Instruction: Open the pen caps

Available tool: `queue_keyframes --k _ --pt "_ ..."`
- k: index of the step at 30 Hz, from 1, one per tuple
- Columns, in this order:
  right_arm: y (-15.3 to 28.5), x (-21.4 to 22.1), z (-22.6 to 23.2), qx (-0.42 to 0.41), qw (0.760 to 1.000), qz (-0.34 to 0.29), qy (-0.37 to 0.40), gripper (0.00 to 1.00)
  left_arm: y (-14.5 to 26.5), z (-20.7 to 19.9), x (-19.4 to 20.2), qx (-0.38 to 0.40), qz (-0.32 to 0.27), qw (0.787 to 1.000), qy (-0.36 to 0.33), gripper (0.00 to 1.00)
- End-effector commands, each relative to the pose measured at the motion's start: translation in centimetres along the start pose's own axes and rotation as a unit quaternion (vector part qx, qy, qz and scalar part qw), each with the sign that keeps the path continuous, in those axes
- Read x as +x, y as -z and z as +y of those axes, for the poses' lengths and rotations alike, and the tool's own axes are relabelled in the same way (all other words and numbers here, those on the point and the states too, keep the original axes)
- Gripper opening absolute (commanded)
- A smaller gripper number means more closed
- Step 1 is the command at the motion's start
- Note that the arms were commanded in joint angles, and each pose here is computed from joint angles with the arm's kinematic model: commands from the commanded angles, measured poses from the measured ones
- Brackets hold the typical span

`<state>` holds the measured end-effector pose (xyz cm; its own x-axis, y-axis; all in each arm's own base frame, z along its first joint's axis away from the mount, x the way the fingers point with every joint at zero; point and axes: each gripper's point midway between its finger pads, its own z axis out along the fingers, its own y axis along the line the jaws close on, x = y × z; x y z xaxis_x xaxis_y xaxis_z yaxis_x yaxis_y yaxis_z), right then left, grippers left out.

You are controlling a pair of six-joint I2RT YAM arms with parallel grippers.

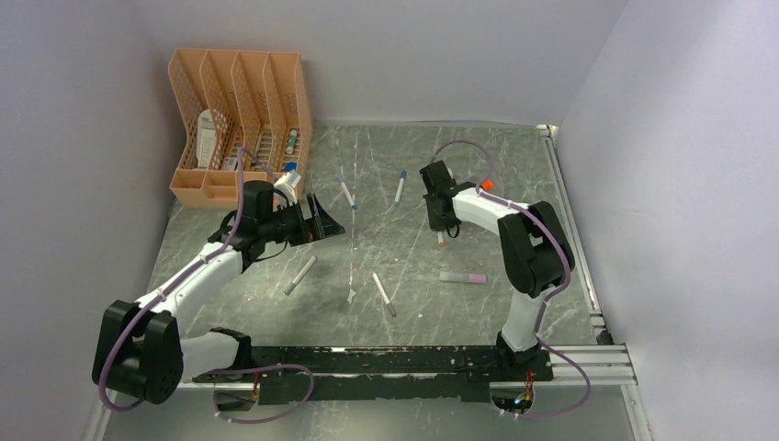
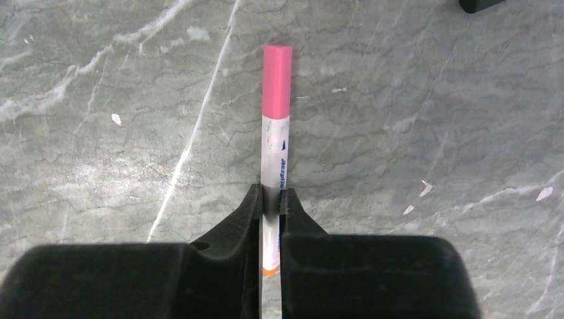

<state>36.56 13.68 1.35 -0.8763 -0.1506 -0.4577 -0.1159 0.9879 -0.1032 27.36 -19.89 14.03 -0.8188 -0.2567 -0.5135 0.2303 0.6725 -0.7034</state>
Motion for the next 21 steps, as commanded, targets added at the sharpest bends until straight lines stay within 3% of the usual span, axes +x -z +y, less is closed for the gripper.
queue_keyframes --k 1,7,14,21 --pt "0.4 2.6 0.7 -0.033 0.999 0.042 0.010 0.00 -0.1 -2.1 -1.1 0.047 -0.021 0.999 -0.003 0.99" --pt "7.0 -0.6 4.5 -0.161 0.986 -0.033 0.003 0.00 0.2 -4.3 -1.5 0.104 -0.035 0.994 0.022 0.99" --pt "16.0 2.2 11.4 -0.391 0.919 -0.058 -0.003 0.00 1.0 -7.9 -1.1 0.179 -0.040 0.982 0.052 0.99" --pt "22.1 5.3 14.8 -0.490 0.868 -0.072 -0.014 0.00 0.0 -9.8 -0.1 0.182 -0.032 0.982 0.043 0.99"
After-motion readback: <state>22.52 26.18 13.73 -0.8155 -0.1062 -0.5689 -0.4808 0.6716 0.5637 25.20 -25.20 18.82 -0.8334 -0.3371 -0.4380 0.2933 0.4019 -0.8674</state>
